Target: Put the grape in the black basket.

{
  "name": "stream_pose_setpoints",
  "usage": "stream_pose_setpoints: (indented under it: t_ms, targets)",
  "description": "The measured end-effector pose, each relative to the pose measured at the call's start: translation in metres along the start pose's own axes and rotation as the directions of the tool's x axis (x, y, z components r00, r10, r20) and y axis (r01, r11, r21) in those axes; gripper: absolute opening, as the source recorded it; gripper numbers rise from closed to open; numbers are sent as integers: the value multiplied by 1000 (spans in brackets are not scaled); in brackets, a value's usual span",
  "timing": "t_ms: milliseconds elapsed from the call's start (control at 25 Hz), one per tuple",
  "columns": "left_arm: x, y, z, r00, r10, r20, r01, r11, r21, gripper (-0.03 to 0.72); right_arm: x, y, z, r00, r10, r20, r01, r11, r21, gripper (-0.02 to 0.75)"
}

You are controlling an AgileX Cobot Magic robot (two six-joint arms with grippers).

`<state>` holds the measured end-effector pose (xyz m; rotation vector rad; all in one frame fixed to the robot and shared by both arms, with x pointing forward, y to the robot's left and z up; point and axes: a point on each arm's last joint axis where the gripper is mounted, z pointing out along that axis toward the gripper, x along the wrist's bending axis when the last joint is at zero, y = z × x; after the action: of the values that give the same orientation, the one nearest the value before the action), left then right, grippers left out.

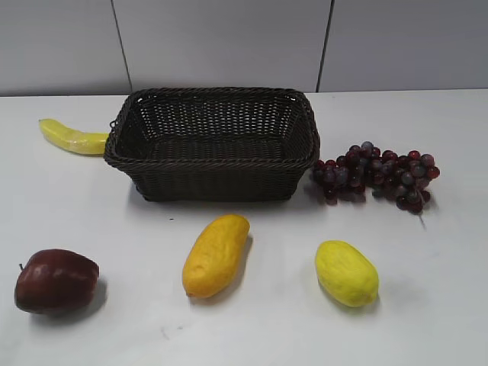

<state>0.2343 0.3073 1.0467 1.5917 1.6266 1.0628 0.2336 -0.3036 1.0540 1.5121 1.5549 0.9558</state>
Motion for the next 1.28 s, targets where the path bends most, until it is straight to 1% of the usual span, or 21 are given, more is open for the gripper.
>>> stream_pose_setpoints:
  t_ms: [640, 800, 920, 1080, 1280]
  targets:
    - [0, 0, 0, 1000, 0, 0, 0, 1000, 0, 228, -1, 1, 1, 1000, -8, 12, 8, 1000, 8, 434]
    - [0, 0, 0, 1000, 0, 0, 0, 1000, 0, 228, -1, 12, 12, 1000, -15, 15, 14, 997, 78, 434]
    - [0, 0, 0, 1000, 0, 0, 0, 1000, 0, 228, 0, 27, 24, 1000, -22, 13, 20, 991, 132, 434]
    - [0, 0, 0, 1000, 0, 0, 0, 1000, 0, 228, 2, 49, 49, 1000, -28, 7, 25, 970, 243, 434]
    - [0, 0, 0, 1000, 0, 0, 0, 1000, 0, 228, 6, 73, 83, 1000, -16, -11, 19, 937, 349, 433]
